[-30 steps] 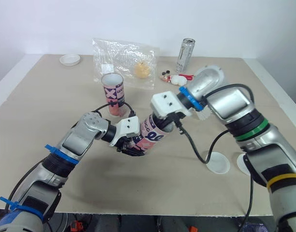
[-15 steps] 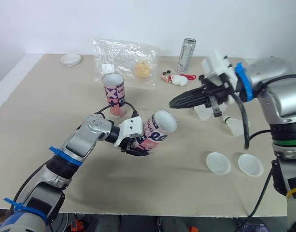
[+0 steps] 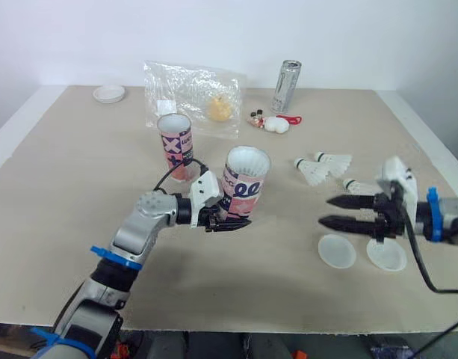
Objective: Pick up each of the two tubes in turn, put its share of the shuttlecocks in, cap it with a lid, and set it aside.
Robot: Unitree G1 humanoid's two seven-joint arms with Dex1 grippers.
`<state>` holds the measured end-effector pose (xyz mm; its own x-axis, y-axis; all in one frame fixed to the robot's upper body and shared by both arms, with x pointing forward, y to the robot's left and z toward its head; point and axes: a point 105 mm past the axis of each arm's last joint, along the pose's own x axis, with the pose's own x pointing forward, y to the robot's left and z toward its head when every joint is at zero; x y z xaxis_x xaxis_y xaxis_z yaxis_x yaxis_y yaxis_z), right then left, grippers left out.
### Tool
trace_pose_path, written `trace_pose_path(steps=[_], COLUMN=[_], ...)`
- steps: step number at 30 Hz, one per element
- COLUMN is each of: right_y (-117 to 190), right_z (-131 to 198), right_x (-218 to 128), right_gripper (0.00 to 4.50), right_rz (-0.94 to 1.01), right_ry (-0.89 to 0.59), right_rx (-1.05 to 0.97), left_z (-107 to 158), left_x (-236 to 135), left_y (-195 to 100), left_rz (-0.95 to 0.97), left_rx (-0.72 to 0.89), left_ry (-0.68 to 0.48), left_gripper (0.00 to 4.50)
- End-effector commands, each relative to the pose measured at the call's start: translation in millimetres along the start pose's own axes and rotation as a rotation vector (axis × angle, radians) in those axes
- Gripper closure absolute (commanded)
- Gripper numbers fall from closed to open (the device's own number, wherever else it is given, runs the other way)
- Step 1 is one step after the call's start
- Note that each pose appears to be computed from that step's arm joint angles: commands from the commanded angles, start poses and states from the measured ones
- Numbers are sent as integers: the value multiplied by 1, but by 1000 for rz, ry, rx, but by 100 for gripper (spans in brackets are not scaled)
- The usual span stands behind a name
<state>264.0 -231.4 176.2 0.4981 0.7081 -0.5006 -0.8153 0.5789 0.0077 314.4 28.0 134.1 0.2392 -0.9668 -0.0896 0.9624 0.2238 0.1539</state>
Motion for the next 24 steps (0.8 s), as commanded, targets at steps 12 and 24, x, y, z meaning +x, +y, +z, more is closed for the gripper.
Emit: trace_pose_path(steps=[12, 24], right_y=[-20, -36], right_z=[-32, -34], right_x=[-2, 10], right_gripper=[6, 6], right_rz=[-78, -60], right_ry=[279, 376], right_rx=[-77, -189], left_z=[-29, -38], left_x=[3, 9], left_y=[-22, -28], left_rz=[85, 36], left_rx=[60, 45], left_ry=[-67, -38], left_gripper=[158, 158])
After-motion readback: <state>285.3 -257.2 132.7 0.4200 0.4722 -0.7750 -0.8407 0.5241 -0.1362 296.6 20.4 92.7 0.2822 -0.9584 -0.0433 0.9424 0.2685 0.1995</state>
